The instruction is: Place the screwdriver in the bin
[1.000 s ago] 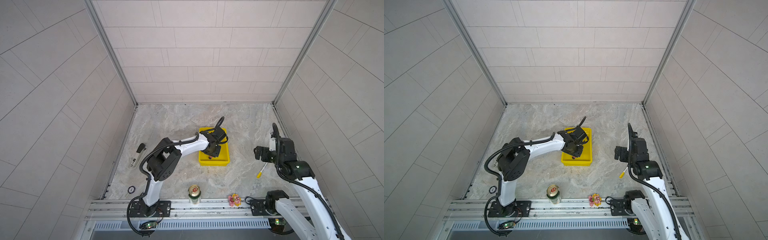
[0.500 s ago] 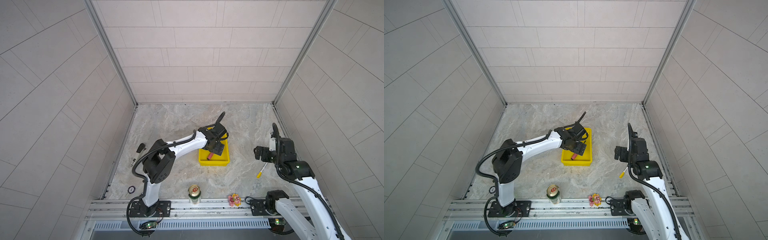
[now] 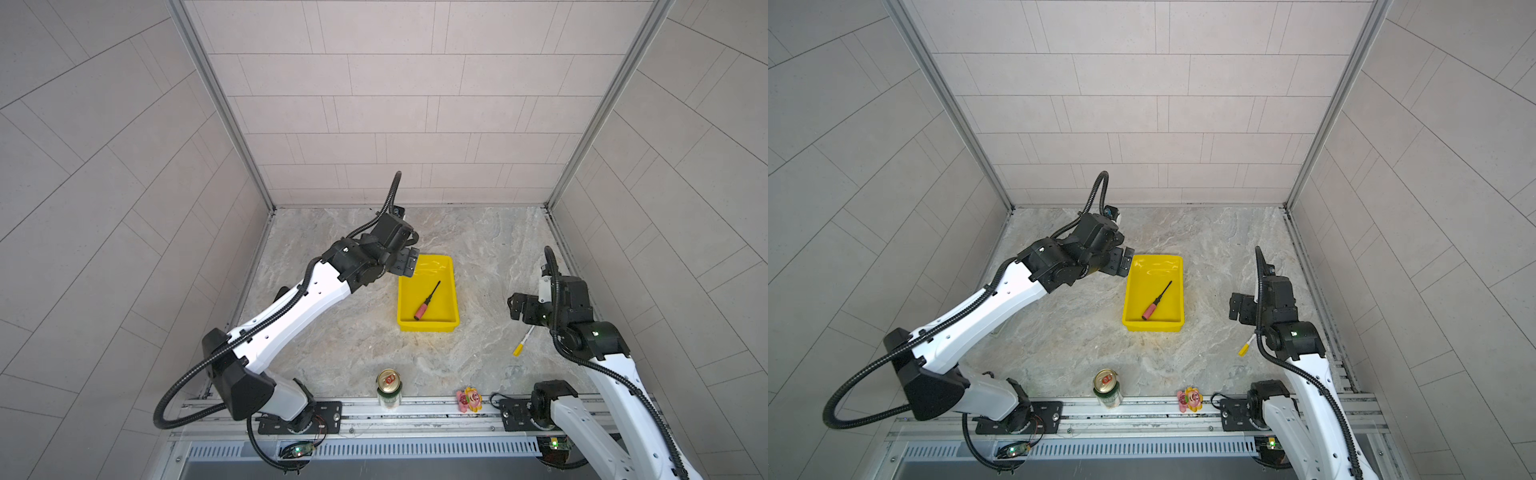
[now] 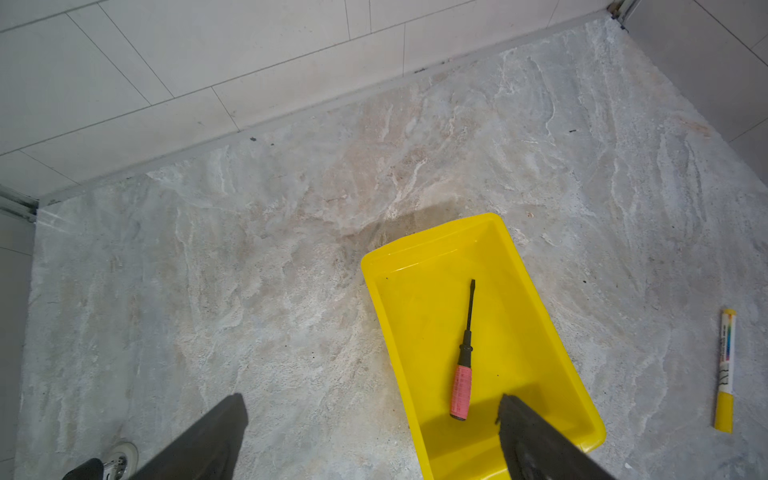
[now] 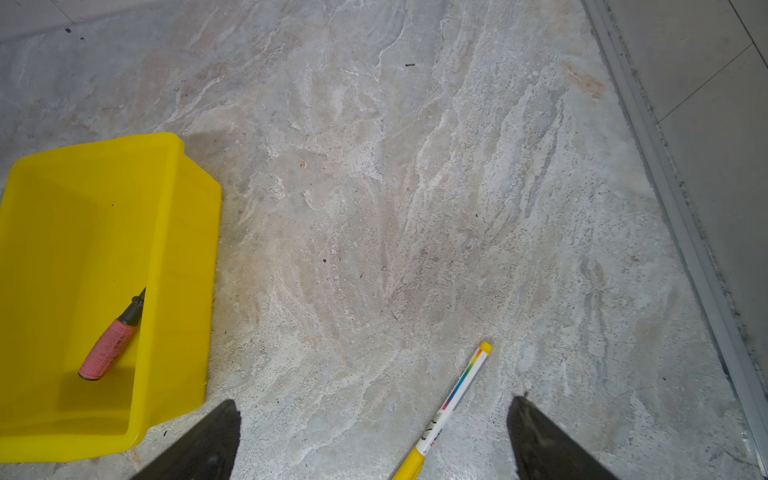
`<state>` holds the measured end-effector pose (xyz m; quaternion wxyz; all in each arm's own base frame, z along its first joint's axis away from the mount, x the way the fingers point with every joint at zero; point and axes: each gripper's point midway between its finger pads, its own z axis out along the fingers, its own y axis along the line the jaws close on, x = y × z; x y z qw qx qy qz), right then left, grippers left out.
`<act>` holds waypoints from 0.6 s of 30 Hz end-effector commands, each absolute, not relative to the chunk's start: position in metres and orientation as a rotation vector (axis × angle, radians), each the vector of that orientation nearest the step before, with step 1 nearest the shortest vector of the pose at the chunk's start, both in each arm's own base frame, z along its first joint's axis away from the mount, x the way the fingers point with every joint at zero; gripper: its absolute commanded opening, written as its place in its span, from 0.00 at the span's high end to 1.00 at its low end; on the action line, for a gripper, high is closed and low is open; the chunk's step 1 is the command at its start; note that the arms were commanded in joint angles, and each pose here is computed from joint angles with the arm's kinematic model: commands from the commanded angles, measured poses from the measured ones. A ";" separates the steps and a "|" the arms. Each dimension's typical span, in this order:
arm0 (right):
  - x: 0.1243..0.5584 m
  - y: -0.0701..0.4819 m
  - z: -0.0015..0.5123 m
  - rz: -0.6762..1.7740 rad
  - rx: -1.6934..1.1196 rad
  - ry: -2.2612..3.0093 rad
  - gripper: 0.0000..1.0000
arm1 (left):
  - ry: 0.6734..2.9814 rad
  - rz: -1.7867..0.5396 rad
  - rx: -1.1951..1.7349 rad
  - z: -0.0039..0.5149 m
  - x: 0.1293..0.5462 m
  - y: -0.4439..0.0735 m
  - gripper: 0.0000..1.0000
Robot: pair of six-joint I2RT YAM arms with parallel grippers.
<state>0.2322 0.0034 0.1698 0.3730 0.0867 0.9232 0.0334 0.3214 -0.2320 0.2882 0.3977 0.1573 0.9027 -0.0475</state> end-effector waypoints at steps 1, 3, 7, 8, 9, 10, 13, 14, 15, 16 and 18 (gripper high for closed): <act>0.227 0.002 0.174 0.073 0.220 2.349 0.01 | 2.313 -0.158 0.417 0.285 0.323 -0.231 0.00; 0.227 0.004 0.174 0.083 0.214 2.354 0.01 | 2.329 -0.241 0.408 0.281 0.325 -0.235 0.00; 0.227 0.003 0.172 0.073 0.211 2.367 0.01 | 2.322 -0.195 0.429 0.278 0.327 -0.229 0.00; 0.227 0.002 0.172 0.064 0.219 2.367 0.01 | 2.311 -0.172 0.425 0.280 0.328 -0.226 0.00; 0.227 0.001 0.172 0.056 0.224 2.360 0.01 | 2.295 -0.149 0.420 0.282 0.330 -0.222 0.00; 0.226 -0.001 0.173 0.047 0.226 2.355 0.01 | 2.277 -0.132 0.416 0.285 0.331 -0.218 0.00; 0.225 -0.008 0.177 0.002 0.254 2.332 0.01 | 2.209 -0.062 0.425 0.287 0.332 -0.206 0.00; 0.225 -0.012 0.177 -0.017 0.274 2.324 0.01 | 2.177 -0.042 0.417 0.289 0.332 -0.200 0.00; 0.225 -0.016 0.177 -0.032 0.317 2.305 0.01 | 2.145 -0.018 0.401 0.290 0.332 -0.194 0.00; 0.228 -0.019 0.178 -0.032 0.350 2.280 0.01 | 2.119 -0.001 0.387 0.289 0.332 -0.189 0.00; 0.238 -0.017 0.182 0.006 0.376 2.213 0.01 | 2.056 0.001 0.309 0.288 0.330 -0.178 0.00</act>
